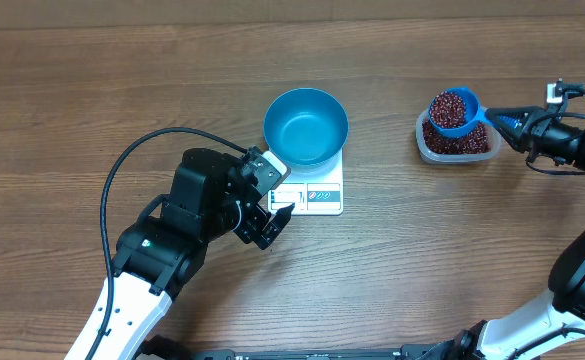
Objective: Scoop item into bowl and weigh 150g on scale
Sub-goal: 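Lift the full blue scoop and carry it left toward the teal bowl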
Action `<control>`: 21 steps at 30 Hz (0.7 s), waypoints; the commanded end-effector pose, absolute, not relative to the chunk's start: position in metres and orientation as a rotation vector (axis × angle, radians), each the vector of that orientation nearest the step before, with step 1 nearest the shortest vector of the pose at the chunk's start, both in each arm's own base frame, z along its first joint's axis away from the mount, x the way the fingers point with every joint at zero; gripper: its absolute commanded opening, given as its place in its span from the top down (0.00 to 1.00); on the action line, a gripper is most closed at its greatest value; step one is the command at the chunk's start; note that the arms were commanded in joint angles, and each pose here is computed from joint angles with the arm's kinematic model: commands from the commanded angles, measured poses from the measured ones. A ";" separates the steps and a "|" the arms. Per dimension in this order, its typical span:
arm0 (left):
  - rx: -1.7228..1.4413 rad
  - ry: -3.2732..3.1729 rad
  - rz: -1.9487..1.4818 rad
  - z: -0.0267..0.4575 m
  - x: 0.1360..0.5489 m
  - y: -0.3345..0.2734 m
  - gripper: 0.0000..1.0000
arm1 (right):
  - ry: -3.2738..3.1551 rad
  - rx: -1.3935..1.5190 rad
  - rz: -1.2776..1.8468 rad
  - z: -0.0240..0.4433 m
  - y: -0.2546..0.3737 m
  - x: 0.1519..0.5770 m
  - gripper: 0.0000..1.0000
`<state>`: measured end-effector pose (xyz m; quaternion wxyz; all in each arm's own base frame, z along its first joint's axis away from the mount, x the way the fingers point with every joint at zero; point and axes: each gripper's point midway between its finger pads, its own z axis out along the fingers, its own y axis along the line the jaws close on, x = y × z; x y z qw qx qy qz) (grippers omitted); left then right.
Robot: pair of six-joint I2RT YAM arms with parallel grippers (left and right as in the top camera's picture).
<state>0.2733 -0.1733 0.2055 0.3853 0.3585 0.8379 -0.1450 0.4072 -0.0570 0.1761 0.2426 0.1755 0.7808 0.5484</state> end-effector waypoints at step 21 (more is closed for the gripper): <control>0.923 2.124 -0.381 0.206 0.270 -0.173 0.00 | 2.034 0.374 1.645 0.197 -0.039 0.405 0.96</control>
